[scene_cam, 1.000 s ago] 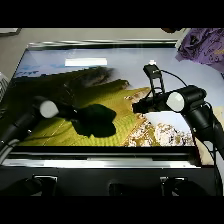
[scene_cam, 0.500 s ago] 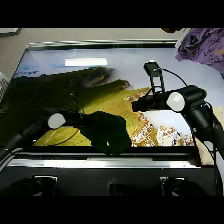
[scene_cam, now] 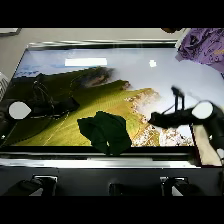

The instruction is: Fold the clothes and pants, and hang the long-sleeved shirts on hangers.

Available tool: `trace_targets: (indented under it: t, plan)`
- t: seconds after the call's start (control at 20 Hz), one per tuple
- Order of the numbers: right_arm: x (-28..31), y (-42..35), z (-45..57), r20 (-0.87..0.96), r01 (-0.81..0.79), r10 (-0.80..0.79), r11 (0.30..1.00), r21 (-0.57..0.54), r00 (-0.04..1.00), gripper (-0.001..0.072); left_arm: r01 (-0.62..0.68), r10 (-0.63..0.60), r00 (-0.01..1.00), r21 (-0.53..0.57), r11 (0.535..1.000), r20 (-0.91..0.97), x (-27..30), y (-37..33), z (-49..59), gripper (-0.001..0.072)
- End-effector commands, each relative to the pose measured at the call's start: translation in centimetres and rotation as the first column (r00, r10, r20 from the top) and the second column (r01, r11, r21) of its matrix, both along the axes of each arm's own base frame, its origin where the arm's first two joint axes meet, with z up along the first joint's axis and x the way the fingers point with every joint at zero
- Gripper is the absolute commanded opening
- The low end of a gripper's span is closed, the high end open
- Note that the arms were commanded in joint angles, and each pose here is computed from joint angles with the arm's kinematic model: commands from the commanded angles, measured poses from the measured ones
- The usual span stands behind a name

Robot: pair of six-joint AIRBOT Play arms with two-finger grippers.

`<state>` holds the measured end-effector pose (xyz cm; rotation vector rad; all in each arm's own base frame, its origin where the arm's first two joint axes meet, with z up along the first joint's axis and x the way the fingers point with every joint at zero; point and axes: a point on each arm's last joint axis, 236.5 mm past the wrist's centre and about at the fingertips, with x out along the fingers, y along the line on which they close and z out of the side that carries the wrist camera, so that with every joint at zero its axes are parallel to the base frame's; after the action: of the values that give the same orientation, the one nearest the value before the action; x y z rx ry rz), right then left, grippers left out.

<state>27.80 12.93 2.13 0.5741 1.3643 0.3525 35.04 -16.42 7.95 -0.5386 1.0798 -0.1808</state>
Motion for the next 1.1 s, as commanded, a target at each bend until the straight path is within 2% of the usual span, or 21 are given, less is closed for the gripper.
trace_targets:
  t: [0.0,0.05,0.1,0.15,0.5,0.65,0.85,1.0,1.05]
  plan:
    - [-2.5,4.5,-1.6,-0.118,0.14,-0.101,0.908,0.394,0.988,0.0247,-0.02,0.02,1.0,0.008,1.0,-0.004,0.3,1.2,0.0,0.0682]
    - [-3.6,4.9,-3.4,-0.147,0.153,-0.105,0.915,0.374,0.984,0.0257,-0.02,0.02,1.0,0.008,1.0,-0.007,0.3,1.1,-0.1,0.0683]
    - [-4.6,5.5,-5.0,-0.168,0.157,-0.103,0.923,0.352,0.98,0.0346,-0.02,0.02,1.0,0.009,1.0,-0.009,0.3,1.1,-0.2,0.0683]
    - [-5.6,6.1,-6.1,-0.182,0.151,-0.094,0.931,0.332,0.979,0.0379,-0.02,0.02,1.0,0.01,1.0,-0.011,0.3,1.2,-0.3,0.0683]
    - [-7.8,7.3,-11.4,-0.213,0.111,-0.075,0.98,0.163,0.974,0.0378,-0.047,0.05,0.994,0.032,0.998,-0.096,-0.5,3.0,-1.8,0.0684]
    - [-7.2,7.1,-12.8,-0.233,0.15,-0.115,0.979,0.138,0.966,0.0379,-0.061,0.066,0.989,0.048,0.997,-0.132,-0.9,4.5,-2.2,0.0684]
    - [-5.9,7.7,-13.5,-0.225,0.19,-0.148,0.966,0.174,0.963,0.0374,-0.055,0.064,0.988,0.067,0.996,-0.142,-0.9,5.7,-2.6,0.0684]
    - [-5.1,7.6,-13.9,-0.214,0.213,-0.173,0.961,0.179,0.961,0.0205,-0.031,0.043,0.987,0.083,0.996,-0.157,-1.0,6.1,-3.5,0.0683]
    - [-5.1,7.6,-13.8,-0.202,0.198,-0.161,0.964,0.179,0.966,0.0085,-0.018,0.034,0.984,0.091,0.996,-0.175,-1.2,6.1,-4.3,0.0683]
